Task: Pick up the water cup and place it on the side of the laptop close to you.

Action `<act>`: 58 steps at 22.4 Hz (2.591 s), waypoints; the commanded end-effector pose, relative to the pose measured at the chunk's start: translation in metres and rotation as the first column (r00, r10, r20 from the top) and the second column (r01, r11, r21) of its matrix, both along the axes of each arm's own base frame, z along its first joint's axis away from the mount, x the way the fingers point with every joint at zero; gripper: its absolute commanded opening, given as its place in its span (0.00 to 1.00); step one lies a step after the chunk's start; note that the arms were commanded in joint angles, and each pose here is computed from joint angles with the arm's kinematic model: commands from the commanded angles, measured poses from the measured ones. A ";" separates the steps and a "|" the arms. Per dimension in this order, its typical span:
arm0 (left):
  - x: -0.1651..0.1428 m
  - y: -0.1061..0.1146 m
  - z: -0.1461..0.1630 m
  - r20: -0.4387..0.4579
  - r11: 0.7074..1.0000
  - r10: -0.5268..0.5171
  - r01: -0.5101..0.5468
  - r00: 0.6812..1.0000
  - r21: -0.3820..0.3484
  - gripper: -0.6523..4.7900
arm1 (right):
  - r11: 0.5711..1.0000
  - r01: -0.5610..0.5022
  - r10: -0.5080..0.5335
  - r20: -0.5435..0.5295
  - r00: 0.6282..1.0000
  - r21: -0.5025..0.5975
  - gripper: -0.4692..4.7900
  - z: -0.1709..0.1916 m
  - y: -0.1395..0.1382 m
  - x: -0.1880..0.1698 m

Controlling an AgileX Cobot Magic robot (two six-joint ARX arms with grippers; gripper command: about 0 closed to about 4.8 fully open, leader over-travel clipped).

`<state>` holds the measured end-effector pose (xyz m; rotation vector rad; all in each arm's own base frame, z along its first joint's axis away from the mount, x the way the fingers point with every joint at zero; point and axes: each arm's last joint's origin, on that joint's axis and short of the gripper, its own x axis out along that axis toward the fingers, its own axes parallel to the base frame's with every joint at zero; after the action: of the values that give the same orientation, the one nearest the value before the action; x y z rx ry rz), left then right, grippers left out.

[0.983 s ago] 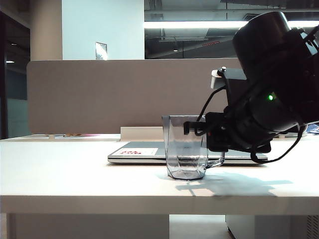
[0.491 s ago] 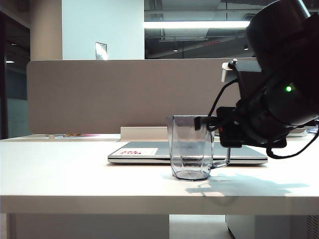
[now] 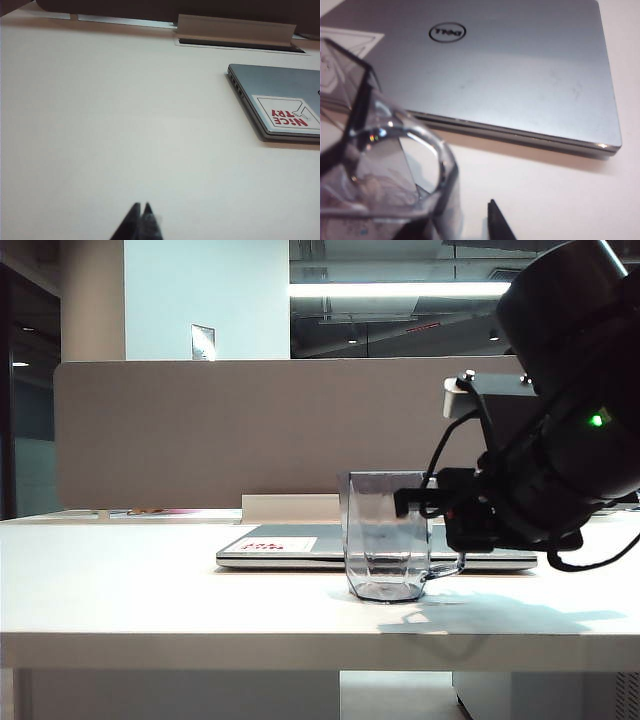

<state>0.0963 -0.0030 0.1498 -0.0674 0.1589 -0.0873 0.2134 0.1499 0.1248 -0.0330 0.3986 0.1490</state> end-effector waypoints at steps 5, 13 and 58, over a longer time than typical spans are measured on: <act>0.000 0.000 0.000 -0.004 1.000 -0.006 0.006 1.000 -0.004 0.11 | 0.998 -0.049 0.047 -0.045 0.998 -0.040 0.38 -0.004 0.009 -0.009; 0.000 0.000 0.000 -0.004 1.000 -0.006 0.006 1.000 -0.004 0.11 | 0.996 -0.048 0.041 -0.090 0.995 -0.074 0.37 -0.003 0.006 -0.016; 0.001 0.000 0.019 0.194 1.000 -0.004 0.004 0.981 0.000 0.12 | 0.971 0.225 -0.240 0.355 0.903 0.083 0.09 0.065 -0.112 -0.131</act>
<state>0.0974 -0.0031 0.1674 -0.0597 -0.0244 -0.0935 0.0824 0.0387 0.1930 0.0342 0.0064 -0.0684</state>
